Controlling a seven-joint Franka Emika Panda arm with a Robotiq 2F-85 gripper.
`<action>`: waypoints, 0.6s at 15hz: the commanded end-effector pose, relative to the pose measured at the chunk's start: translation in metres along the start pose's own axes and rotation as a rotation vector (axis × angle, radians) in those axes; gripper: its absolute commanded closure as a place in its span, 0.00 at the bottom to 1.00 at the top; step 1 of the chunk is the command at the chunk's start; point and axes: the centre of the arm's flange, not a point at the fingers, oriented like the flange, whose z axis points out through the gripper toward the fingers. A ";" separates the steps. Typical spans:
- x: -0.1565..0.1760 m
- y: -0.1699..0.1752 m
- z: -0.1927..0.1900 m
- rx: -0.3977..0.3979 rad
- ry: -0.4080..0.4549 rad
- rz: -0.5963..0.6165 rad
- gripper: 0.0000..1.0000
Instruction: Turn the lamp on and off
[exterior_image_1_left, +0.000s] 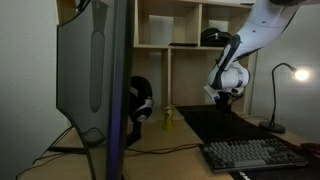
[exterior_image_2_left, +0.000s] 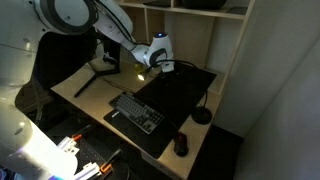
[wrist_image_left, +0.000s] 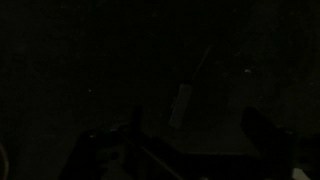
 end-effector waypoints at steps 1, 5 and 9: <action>0.003 -0.013 0.035 0.045 0.011 0.087 0.00; 0.006 -0.022 0.065 0.048 0.038 0.141 0.00; 0.002 -0.033 0.078 0.043 0.014 0.149 0.00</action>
